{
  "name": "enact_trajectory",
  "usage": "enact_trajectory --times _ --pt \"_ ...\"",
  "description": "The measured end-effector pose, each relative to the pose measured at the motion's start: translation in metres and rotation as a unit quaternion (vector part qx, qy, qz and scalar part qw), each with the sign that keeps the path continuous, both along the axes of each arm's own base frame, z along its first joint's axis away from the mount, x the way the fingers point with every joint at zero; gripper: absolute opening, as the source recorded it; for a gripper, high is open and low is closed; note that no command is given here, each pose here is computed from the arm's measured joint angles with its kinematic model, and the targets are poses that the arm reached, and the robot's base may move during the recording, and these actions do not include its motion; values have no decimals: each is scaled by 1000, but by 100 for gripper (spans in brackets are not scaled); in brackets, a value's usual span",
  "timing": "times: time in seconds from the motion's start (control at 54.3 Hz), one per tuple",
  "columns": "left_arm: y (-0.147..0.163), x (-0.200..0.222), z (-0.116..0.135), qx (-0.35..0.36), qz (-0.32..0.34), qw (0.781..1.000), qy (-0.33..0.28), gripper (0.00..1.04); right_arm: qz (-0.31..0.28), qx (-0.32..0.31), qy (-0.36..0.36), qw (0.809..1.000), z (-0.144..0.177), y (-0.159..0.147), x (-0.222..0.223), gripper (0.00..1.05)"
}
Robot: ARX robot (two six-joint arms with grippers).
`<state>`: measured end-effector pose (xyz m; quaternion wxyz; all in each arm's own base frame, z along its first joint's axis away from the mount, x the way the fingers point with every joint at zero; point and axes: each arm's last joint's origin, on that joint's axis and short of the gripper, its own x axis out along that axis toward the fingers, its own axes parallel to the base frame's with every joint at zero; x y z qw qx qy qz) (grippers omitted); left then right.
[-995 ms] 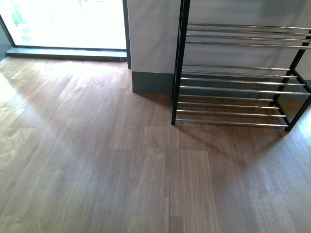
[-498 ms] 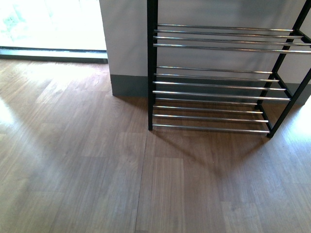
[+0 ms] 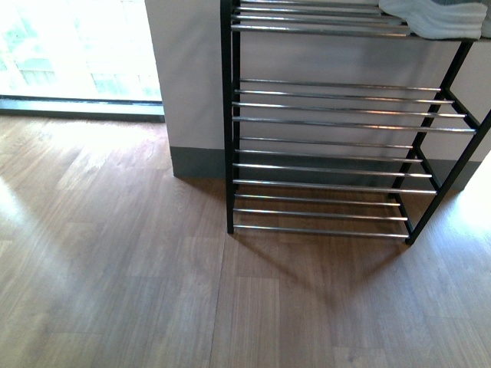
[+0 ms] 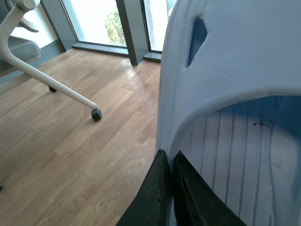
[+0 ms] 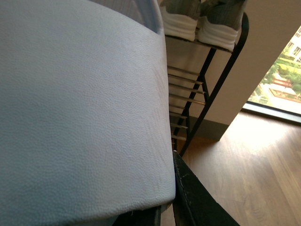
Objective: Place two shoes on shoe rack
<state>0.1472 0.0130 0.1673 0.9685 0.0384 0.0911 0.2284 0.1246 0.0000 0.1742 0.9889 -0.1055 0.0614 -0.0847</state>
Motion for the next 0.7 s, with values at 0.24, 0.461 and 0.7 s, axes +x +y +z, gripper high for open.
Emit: enact_trajectory --times 0.24,0.461,0.7 --pt "0 0 0 0 0 1000 0 2 0 0 0 1000 0 0 0 2" --pt "0 0 0 0 -1 1000 0 2 -1 0 -1 1000 1 0 0 2" --pt "0 0 0 0 -1 1000 -1 2 0 0 -2 1000 1 0 0 2"
